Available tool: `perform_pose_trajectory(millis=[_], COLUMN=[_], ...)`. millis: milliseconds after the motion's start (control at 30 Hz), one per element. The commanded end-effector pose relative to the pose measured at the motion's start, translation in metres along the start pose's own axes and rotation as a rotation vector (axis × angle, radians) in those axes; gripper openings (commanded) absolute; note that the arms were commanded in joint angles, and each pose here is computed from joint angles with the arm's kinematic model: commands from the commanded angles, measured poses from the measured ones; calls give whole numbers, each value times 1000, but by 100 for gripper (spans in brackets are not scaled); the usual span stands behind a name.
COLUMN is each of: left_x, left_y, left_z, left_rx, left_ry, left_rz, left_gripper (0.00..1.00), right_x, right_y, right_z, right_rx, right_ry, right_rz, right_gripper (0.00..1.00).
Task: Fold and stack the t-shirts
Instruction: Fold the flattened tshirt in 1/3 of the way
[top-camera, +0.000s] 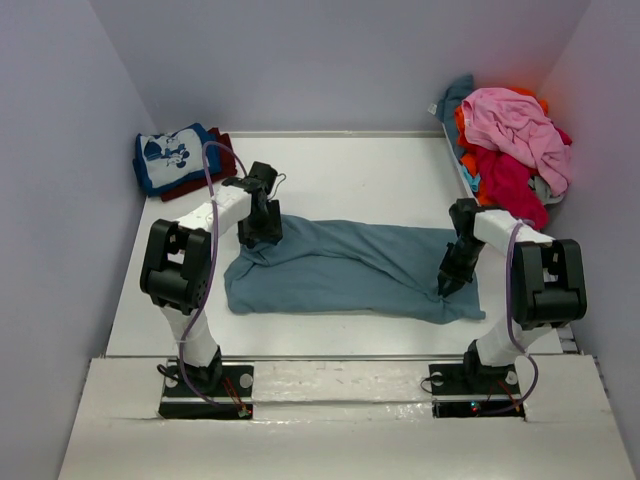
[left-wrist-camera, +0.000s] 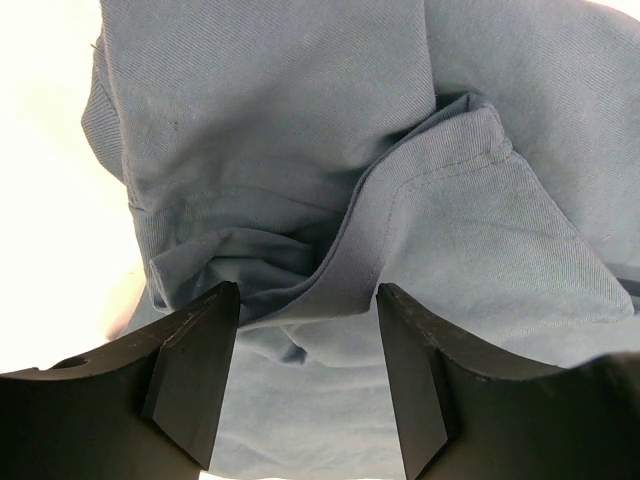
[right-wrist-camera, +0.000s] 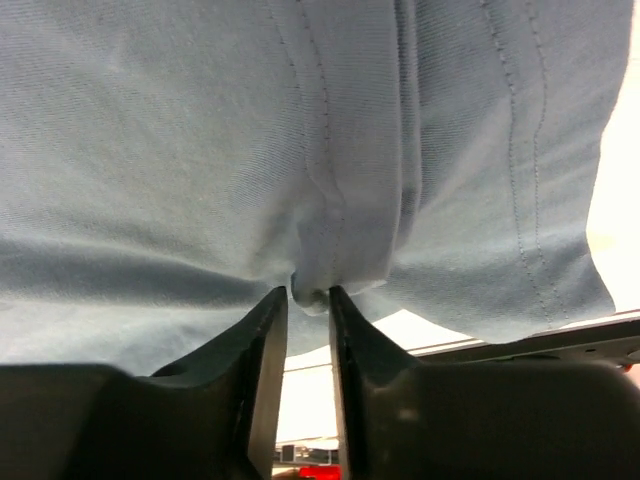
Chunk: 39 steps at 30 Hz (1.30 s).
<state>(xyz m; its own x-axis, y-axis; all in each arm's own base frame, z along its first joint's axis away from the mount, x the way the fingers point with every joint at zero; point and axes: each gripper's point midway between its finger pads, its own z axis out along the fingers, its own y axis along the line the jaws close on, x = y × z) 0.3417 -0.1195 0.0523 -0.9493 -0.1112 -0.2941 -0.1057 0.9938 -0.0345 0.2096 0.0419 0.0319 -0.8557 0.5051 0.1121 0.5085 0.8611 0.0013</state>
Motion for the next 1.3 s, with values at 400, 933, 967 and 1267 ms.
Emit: perform_pose_trajectory(millis=[400,933,967,1267], left_x=[-8,-15,-15,-20], left_y=[-6,-7,-7,-8], left_z=[-7,0,0,-5], left_rx=[20,6,6,6], left_ry=[-25,-23,-23,-35], left_rz=[9,11,11,3], left_gripper=[68,70,69,6], right_x=[-4,-40,-41,-37], right_y=[-1,25,26,23], right_z=[-11,-65,-65,-61], right_rx=[6,-70,-73,-68], right_ry=[-31,-168,-168,-164], right_rz=[-3,-12,-11,-12], right_gripper=[7,7,7,7])
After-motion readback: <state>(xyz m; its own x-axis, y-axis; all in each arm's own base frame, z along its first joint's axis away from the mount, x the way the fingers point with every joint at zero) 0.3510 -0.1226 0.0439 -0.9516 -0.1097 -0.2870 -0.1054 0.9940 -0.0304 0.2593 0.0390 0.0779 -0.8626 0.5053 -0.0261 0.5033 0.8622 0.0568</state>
